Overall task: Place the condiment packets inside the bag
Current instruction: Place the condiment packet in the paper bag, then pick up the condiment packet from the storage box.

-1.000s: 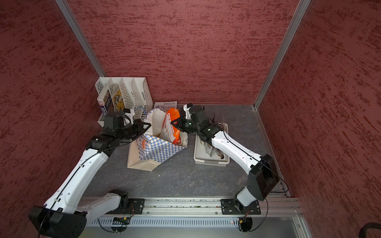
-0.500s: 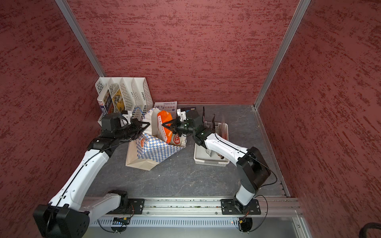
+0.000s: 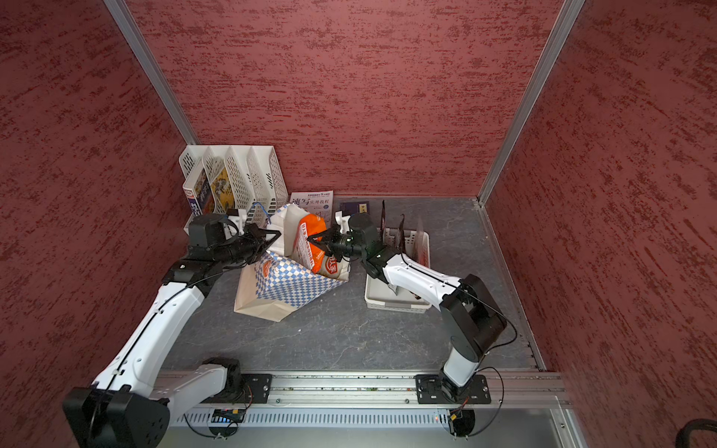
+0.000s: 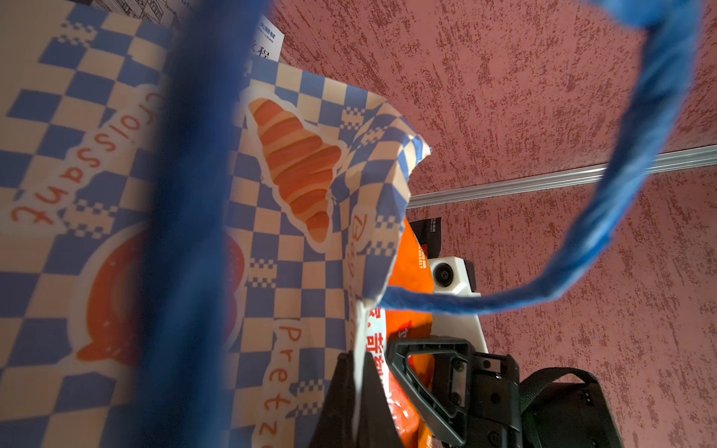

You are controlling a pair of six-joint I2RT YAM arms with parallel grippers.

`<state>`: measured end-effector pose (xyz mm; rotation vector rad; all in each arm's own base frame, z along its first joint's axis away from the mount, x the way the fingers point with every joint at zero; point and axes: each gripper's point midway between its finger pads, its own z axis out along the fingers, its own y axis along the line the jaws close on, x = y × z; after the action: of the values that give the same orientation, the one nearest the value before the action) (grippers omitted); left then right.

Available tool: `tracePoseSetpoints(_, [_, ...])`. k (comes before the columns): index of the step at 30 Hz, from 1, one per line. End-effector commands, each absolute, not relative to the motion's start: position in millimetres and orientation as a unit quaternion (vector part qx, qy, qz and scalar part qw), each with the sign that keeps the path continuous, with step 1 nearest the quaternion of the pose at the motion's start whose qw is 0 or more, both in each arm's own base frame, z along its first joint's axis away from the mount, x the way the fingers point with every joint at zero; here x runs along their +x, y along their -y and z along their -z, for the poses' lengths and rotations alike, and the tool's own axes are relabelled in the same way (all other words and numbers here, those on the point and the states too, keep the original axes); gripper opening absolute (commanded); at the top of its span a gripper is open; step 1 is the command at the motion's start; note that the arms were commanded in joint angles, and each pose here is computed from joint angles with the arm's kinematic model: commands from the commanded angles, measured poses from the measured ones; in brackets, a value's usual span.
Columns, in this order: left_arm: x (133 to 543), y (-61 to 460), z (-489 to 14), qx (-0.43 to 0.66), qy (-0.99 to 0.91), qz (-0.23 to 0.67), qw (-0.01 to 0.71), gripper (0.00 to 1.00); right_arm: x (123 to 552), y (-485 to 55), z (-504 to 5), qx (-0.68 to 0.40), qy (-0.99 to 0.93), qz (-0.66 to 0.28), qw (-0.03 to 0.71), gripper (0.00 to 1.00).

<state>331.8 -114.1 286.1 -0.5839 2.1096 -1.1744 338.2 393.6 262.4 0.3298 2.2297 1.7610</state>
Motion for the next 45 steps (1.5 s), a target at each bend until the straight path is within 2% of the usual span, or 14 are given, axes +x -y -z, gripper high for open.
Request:
tracePoseSetpoints(1, [330.8,112.0,-309.1,-0.204,-0.784,0.464,0.358,0.0,339.3,-372.0,-280.5,0.116,-0.781,-0.58,0.199,0.0])
tracePoseSetpoints(4, [330.7,111.7,-308.5,-0.205,-0.783,0.465,0.358,0.0,341.4,-366.0,-272.9,0.137,-0.778,-0.582,0.191,0.0])
tracePoseSetpoints(13, [329.9,111.0,-307.8,-0.206,-0.783,0.466,0.357,0.0,339.5,-369.6,-247.9,0.133,-0.801,-0.558,0.172,0.22])
tracePoseSetpoints(18, [330.2,110.6,-308.4,-0.206,-0.782,0.466,0.358,0.0,340.3,-354.6,-241.4,0.142,-0.818,-0.522,0.197,0.28])
tracePoseSetpoints(23, [329.4,111.5,-308.7,-0.203,-0.782,0.468,0.358,0.0,342.8,-339.0,-232.3,0.147,-0.836,-0.481,0.22,0.29])
tracePoseSetpoints(25, [328.5,112.5,-309.3,-0.199,-0.781,0.472,0.357,0.0,343.4,-331.8,-232.5,0.142,-0.842,-0.464,0.236,0.36])
tracePoseSetpoints(32, [324.4,112.3,-313.3,-0.184,-0.775,0.488,0.357,0.0,334.6,-300.5,-255.8,0.065,-0.875,-0.372,0.303,0.62])
tracePoseSetpoints(35, [321.2,115.1,-317.2,-0.169,-0.772,0.499,0.355,0.0,324.9,-285.9,-260.8,0.034,-0.887,-0.336,0.314,0.69])
tracePoseSetpoints(40, [311.0,122.3,-324.5,-0.126,-0.77,0.515,0.355,0.0,309.9,-256.2,-282.3,-0.017,-0.89,-0.282,0.359,0.74])
tracePoseSetpoints(45, [300.7,127.1,-329.1,-0.092,-0.773,0.518,0.354,0.0,304.5,-205.9,-302.6,0.0,-0.896,-0.185,0.403,0.76])
